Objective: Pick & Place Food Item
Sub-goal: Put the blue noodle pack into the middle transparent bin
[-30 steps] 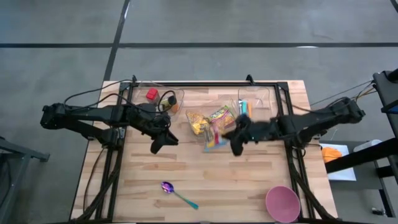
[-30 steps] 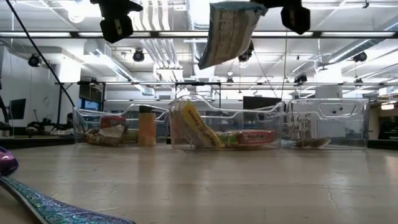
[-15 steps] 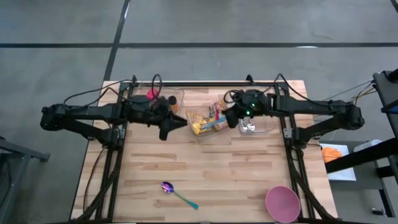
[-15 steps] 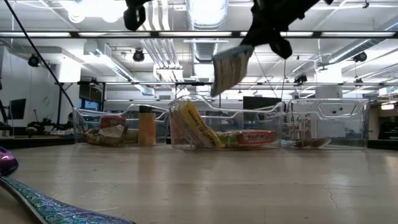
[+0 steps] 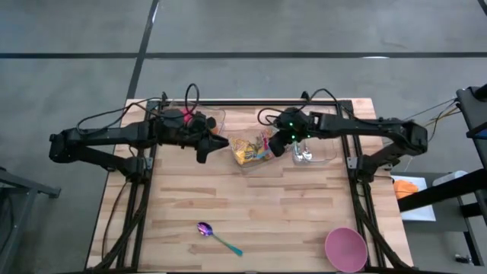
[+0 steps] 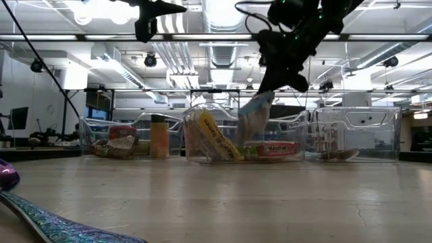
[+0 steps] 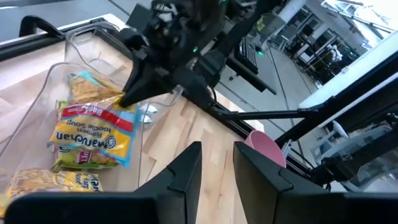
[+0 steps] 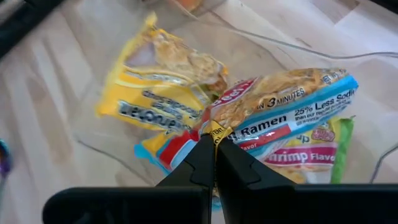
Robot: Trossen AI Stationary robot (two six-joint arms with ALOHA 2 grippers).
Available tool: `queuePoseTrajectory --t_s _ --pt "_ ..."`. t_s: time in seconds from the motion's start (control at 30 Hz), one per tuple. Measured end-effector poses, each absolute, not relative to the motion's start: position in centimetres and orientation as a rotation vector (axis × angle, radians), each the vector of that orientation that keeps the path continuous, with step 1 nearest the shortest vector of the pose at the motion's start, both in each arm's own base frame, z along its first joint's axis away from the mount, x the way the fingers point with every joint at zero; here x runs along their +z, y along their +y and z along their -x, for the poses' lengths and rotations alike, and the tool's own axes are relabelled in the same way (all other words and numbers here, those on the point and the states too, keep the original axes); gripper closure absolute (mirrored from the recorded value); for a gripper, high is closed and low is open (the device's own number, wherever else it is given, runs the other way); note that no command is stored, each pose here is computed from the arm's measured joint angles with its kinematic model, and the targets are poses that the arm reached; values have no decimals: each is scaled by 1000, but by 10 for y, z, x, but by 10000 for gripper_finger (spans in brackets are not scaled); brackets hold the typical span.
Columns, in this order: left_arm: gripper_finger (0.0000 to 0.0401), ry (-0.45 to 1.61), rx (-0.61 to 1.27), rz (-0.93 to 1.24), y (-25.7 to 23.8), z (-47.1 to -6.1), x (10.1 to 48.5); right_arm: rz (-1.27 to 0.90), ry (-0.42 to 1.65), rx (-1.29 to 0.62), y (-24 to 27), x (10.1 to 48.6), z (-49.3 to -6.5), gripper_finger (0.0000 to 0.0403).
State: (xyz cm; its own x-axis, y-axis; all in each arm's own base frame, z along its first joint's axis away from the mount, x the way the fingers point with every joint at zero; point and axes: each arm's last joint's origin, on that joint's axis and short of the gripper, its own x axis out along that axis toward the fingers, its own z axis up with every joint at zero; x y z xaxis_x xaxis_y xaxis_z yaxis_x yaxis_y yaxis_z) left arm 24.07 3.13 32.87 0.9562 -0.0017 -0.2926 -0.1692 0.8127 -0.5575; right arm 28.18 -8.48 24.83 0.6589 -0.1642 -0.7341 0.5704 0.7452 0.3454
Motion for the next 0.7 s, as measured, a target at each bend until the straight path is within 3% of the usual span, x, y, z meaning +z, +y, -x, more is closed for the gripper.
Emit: queuePoseTrajectory --t_s 0.7 --pt "300 340 109 628 31 -239 323 -552 913 -421 -95 194 -306 395"
